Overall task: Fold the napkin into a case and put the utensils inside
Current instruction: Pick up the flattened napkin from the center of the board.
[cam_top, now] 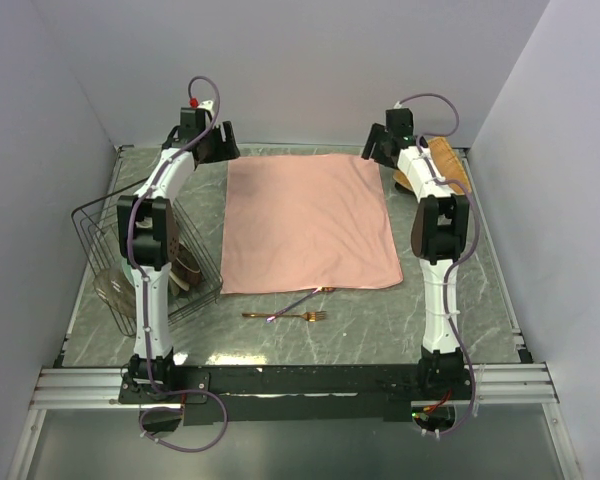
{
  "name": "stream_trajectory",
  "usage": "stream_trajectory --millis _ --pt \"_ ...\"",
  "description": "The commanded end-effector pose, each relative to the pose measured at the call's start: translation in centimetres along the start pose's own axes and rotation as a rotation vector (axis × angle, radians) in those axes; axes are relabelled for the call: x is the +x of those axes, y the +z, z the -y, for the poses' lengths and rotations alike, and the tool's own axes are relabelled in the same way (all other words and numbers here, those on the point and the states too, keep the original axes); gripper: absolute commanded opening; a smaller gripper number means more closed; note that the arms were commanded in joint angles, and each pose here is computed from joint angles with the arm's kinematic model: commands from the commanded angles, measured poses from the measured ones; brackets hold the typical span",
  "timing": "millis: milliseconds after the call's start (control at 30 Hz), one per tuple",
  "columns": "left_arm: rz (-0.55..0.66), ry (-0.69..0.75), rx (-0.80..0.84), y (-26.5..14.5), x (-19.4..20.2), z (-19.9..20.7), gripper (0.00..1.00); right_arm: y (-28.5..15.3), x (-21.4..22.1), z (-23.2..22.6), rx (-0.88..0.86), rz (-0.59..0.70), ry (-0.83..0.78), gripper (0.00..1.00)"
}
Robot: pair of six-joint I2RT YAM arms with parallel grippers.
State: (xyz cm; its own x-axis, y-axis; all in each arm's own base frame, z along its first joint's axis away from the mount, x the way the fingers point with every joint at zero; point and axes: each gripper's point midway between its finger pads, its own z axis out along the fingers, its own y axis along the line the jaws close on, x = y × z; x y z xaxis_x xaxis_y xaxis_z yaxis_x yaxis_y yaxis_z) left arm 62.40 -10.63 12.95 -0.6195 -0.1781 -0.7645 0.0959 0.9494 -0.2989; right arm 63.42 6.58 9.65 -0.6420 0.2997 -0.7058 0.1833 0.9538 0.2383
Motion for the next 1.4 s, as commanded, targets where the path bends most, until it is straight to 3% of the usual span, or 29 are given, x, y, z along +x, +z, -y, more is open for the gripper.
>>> stream_trajectory --millis 0,367,1100,1367 --pt "0.042 -0.029 0.034 -0.9 -1.9 1.0 0.78 -0.6 -0.8 0.9 0.011 -0.009 0.109 0.75" --pt "0.0 -0.08 0.006 -0.7 -0.5 -0.3 0.78 1.8 2.5 1.8 0.017 -0.117 0.246 0.66" --pt "-0.032 -0.154 -0.023 -1.0 0.3 -2.2 0.79 1.9 3.5 1.7 0.102 -0.12 0.228 0.65" --pt "-0.079 -0.193 -0.011 1.3 1.9 -2.5 0.77 0.2 2.8 0.5 0.016 -0.132 0.117 0.64"
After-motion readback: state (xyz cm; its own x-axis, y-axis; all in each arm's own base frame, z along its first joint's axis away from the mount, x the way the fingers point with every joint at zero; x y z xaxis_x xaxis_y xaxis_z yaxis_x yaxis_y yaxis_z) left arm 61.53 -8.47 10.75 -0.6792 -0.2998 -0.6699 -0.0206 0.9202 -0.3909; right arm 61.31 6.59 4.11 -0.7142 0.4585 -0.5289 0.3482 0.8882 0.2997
